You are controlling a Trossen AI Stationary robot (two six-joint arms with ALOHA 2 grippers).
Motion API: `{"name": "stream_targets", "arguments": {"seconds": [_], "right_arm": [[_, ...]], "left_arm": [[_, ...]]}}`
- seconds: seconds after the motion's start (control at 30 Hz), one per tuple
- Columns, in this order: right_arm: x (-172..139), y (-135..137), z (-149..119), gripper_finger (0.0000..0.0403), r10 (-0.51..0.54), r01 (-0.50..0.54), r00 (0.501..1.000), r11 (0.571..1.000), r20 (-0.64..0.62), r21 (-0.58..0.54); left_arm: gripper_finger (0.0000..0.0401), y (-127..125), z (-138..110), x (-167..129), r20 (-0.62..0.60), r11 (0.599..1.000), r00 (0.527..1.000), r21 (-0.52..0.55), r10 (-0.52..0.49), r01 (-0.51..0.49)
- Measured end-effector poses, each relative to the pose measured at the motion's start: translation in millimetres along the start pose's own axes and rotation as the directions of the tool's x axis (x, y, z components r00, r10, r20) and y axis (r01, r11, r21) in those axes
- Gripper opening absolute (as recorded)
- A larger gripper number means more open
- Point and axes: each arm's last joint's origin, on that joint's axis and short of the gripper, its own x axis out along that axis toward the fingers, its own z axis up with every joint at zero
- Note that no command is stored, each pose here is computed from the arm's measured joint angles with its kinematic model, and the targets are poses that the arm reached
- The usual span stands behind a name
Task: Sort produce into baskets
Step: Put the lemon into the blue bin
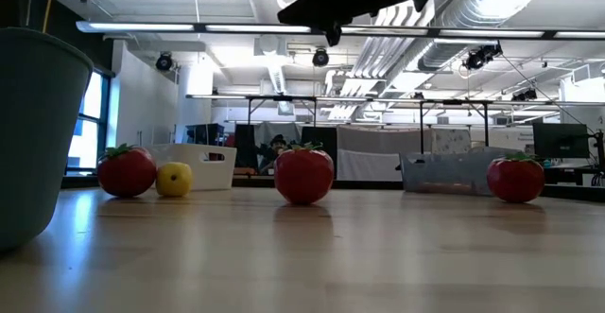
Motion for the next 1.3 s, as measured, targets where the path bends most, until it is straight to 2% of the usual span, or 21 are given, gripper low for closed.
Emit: {"name": "stream_targets", "arguments": {"seconds": [0.13,0.47,0.7,0.87,1.1,1.2,1.3], "right_arm": [[0,0,-1,0.0000,0.000,0.000,1.000,1.000,-0.012,0.003],[0,1,-2,0.0000,0.014,-0.014,1.000,1.000,-0.024,-0.021],[0,1,-6,0.0000,0.015,-0.017,0.998,0.999,-0.057,-0.035],[0,1,-7,0.0000,0.016,-0.020,0.997,0.999,-0.076,-0.048],[0,0,-7,0.0000,-0.016,0.012,0.997,0.999,-0.076,-0.044],[0,0,-7,0.0001,-0.031,0.027,0.997,0.999,-0.077,-0.045],[0,-1,-8,0.0010,-0.092,0.091,0.993,0.996,-0.080,-0.008]], "left_arm": [[0.0177,6,2,16,-0.021,0.998,0.998,-0.015,0.057,-0.058],[0.0178,14,5,35,-0.040,0.992,0.992,-0.047,0.116,-0.118],[0.0267,13,8,36,-0.047,0.992,0.992,-0.054,0.114,-0.117],[0.0287,5,15,32,-0.087,0.996,0.993,-0.025,0.079,-0.082],[0.0273,-7,21,11,-0.152,0.994,0.987,0.103,0.046,-0.030],[0.0245,-5,23,-6,-0.146,0.988,0.988,0.151,0.049,-0.027],[0.0203,0,26,-25,-0.140,0.979,0.988,0.198,0.069,-0.041]]}}
